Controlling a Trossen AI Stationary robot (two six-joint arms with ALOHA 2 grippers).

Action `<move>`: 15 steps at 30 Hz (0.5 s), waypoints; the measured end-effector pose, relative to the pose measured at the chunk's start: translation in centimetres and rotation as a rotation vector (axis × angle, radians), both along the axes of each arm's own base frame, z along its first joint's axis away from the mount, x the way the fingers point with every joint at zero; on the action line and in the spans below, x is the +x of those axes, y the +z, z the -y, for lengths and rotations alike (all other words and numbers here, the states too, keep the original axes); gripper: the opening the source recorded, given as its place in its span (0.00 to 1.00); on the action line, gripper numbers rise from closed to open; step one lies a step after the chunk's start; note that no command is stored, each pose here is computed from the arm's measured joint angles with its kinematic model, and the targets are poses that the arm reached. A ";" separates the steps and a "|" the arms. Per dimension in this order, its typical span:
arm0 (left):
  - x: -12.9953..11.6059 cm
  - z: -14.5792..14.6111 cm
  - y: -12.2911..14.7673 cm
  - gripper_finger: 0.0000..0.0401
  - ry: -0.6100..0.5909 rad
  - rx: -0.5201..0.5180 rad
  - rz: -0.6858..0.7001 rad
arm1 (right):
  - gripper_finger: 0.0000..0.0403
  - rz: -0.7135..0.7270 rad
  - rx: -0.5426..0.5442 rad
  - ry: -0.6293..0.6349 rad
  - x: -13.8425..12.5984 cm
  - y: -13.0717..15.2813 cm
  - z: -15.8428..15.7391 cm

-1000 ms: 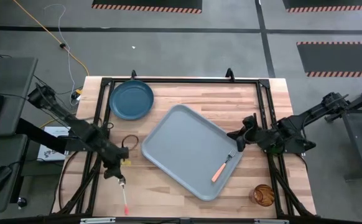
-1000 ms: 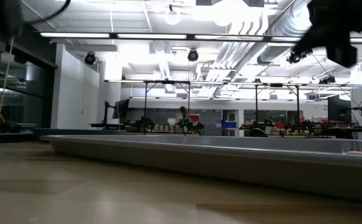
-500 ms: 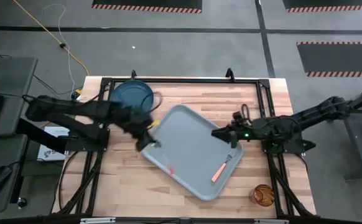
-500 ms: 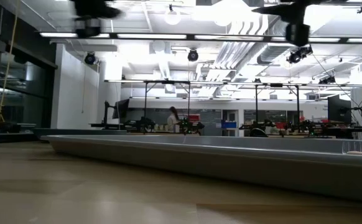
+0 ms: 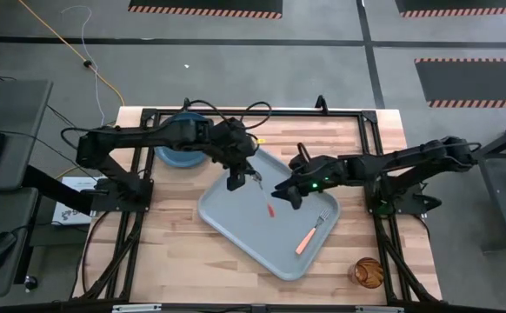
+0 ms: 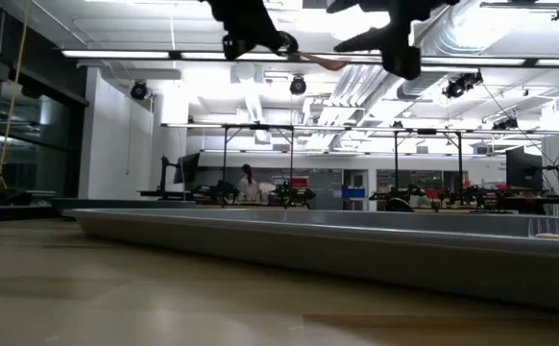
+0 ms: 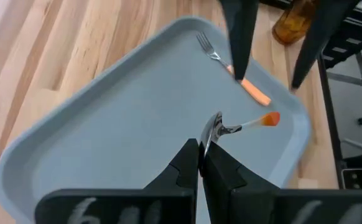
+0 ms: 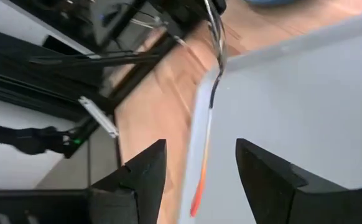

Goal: Pick and place plate/cup/fork/spoon on tray
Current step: Put the orange spoon on the gray serving tray to the left of the light orange fork

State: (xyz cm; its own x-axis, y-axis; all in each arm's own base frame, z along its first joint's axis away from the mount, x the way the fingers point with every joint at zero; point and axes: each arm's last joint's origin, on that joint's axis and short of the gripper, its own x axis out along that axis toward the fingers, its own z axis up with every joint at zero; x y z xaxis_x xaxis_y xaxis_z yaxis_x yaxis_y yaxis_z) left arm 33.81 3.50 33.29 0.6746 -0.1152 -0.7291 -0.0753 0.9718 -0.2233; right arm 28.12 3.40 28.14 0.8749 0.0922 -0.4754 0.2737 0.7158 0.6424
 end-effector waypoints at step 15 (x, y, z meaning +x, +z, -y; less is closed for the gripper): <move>0.5 -0.1 0.0 0.00 0.014 0.020 0.020 | 0.35 -0.010 0.013 -0.011 2.5 -1.8 0.6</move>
